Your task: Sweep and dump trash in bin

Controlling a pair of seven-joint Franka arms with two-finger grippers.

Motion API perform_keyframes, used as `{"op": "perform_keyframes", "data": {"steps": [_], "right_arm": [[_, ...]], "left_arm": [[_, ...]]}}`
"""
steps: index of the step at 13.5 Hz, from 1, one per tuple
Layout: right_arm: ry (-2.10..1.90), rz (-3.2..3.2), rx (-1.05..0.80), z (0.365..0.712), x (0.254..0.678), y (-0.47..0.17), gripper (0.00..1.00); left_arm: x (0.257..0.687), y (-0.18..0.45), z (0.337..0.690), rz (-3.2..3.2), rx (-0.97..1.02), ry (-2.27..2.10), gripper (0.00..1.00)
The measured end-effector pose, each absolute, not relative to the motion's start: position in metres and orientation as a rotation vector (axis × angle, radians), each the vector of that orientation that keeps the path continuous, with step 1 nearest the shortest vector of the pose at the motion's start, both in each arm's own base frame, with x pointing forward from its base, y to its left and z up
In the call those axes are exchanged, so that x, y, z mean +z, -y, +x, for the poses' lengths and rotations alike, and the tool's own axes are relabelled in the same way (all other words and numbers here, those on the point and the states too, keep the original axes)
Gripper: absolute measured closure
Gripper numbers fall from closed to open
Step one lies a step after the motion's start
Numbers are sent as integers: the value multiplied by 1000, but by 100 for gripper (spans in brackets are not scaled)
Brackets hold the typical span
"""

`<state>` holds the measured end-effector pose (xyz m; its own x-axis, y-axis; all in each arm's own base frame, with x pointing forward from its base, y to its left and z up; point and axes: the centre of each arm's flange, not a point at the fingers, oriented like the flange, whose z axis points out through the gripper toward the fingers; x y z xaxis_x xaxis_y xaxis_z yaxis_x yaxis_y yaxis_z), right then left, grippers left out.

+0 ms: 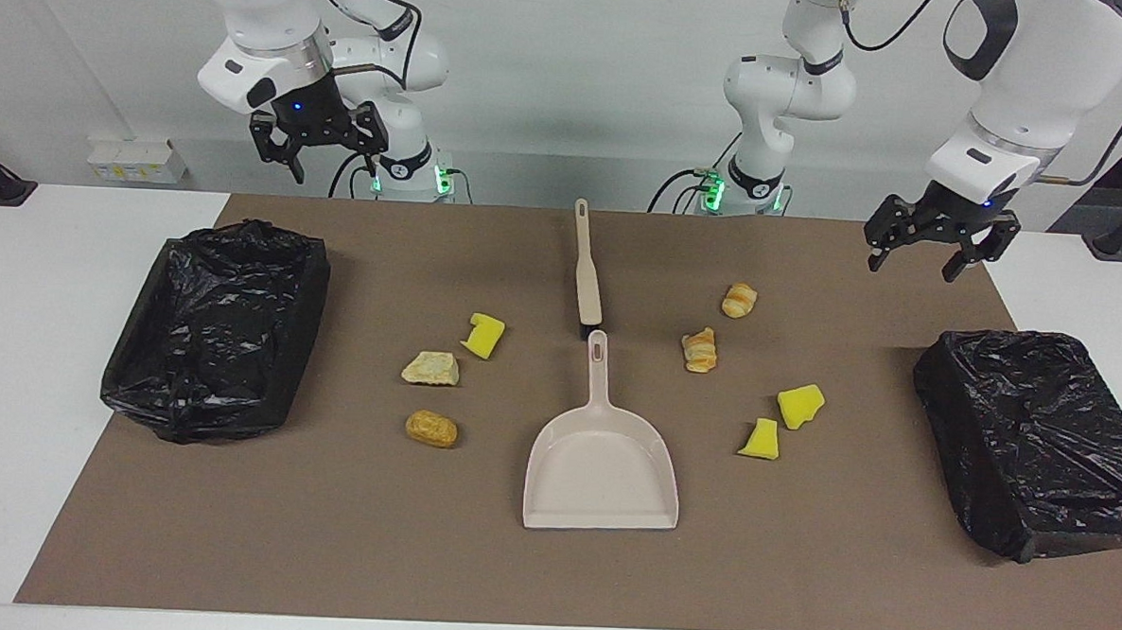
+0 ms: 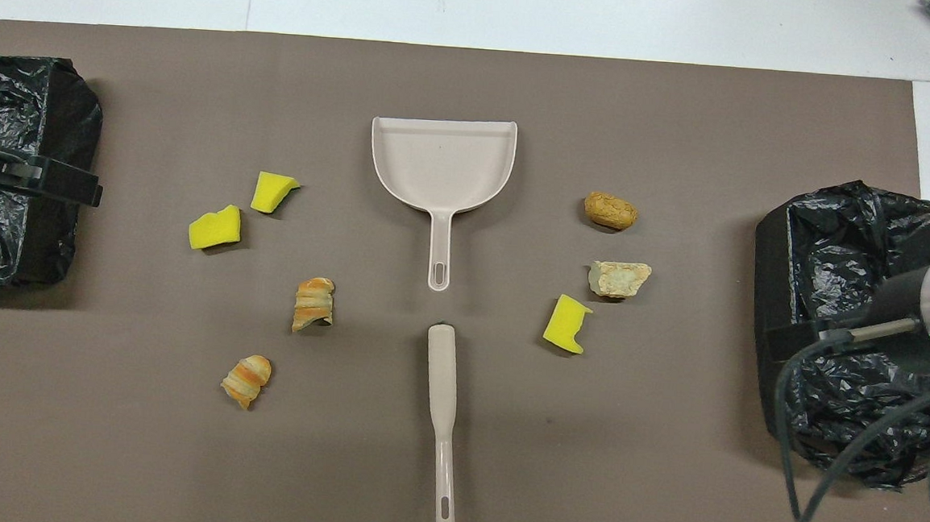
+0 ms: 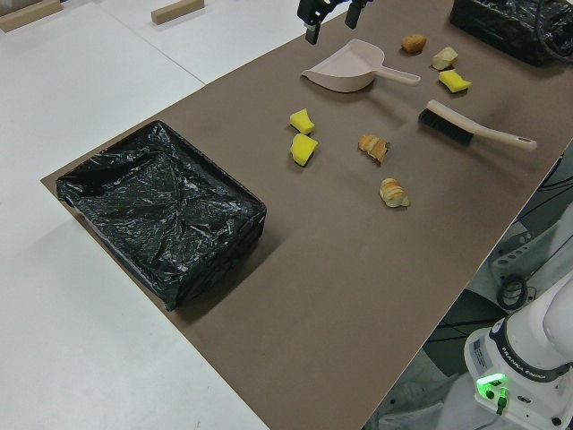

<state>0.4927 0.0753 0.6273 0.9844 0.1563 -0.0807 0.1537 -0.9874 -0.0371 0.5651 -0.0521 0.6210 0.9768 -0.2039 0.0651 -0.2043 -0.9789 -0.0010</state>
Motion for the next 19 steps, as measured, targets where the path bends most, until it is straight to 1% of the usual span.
{"op": "perform_keyframes", "data": {"steps": [4, 6, 8, 10, 12, 14, 17, 19], "right_arm": [[168, -3066, 40, 504, 601, -120, 0], [130, -3034, 44, 513, 582, -149, 0], [81, -3035, 82, 529, 556, -175, 0], [-35, -3047, 92, 550, 530, -208, 0], [-140, -3023, 84, 569, 509, -244, 0], [-217, -2976, 79, 584, 496, -260, 0], [-304, -2947, 70, 593, 480, -276, 0], [-322, -2941, 64, 596, 470, -292, 0]], "left_arm": [[604, 71, 561, 3111, 53, 368, 0], [584, 92, 554, 3106, 44, 379, 0], [561, 120, 538, 3098, 37, 390, 0], [535, 150, 512, 3090, -2, 417, 0], [513, 184, 477, 3086, -48, 439, 0], [499, 217, 441, 3084, -82, 462, 0], [479, 261, 394, 3086, -84, 453, 0], [471, 278, 368, 3083, -75, 450, 0]]}}
